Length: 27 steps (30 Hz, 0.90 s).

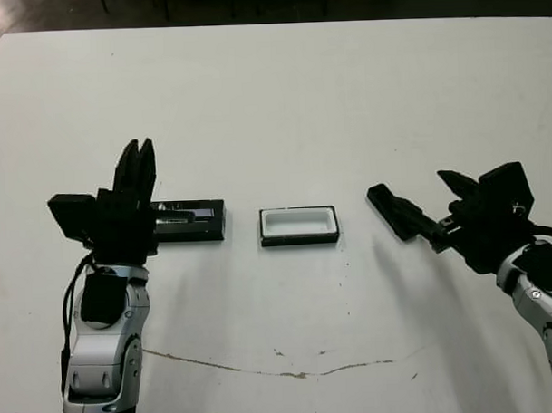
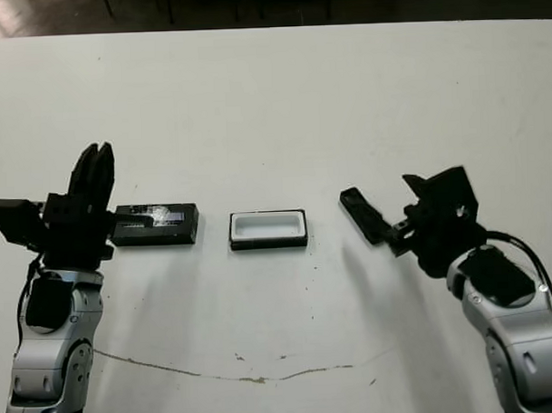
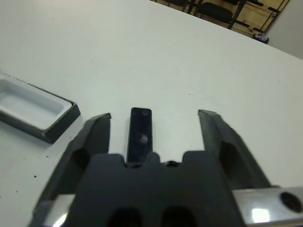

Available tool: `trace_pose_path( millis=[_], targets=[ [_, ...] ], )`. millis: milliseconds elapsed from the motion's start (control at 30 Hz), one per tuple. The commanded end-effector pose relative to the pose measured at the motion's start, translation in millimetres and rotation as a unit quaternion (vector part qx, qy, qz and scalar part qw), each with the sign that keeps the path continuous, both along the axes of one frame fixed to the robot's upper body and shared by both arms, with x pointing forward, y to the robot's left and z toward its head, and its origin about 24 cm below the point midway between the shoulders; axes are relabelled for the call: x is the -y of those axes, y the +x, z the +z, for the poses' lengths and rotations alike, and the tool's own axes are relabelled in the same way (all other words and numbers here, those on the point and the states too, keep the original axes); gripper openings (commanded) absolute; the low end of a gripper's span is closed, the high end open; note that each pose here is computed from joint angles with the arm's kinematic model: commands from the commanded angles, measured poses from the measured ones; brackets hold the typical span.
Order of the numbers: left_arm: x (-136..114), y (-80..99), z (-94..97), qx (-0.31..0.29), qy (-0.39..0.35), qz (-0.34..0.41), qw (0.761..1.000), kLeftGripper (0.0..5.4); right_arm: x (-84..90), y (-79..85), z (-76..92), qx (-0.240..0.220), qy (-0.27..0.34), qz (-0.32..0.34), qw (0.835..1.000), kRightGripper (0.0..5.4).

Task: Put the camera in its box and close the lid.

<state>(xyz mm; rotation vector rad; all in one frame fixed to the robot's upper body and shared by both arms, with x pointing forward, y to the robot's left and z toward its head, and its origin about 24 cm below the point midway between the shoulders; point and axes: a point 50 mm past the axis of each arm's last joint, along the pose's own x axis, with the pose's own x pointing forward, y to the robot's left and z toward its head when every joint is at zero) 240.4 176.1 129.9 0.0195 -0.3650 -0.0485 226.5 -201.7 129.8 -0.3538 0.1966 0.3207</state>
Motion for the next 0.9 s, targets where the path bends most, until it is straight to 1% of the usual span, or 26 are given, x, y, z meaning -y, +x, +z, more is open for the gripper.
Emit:
trace_pose_path(
  millis=[33,167,400,733,900],
  targets=[
    [-3.4,-1.5,-7.3,-0.021,0.005,0.005,1.0,0.0,-0.3,-3.0,-5.2,-0.01,0.003,-0.003,1.0,4.5],
    [-3.3,-0.8,-7.3,-0.022,0.007,0.006,1.0,0.0,-2.8,-3.0,-6.4,-0.023,0.016,-0.003,1.0,5.35],
    [-5.0,-1.3,-7.9,-0.023,0.009,0.004,1.0,0.0,-6.5,-4.2,-9.8,-0.038,0.023,0.003,0.999,5.38],
    [-5.1,-1.7,-8.3,-0.026,0.002,0.001,1.0,0.0,-1.9,-3.3,-20.1,-0.072,0.027,0.014,0.997,5.38],
    [-5.1,-2.8,-8.2,-0.026,0.009,0.003,1.0,0.0,-1.3,-3.0,-24.0,-0.085,0.019,0.019,0.996,5.38]
  ],
)
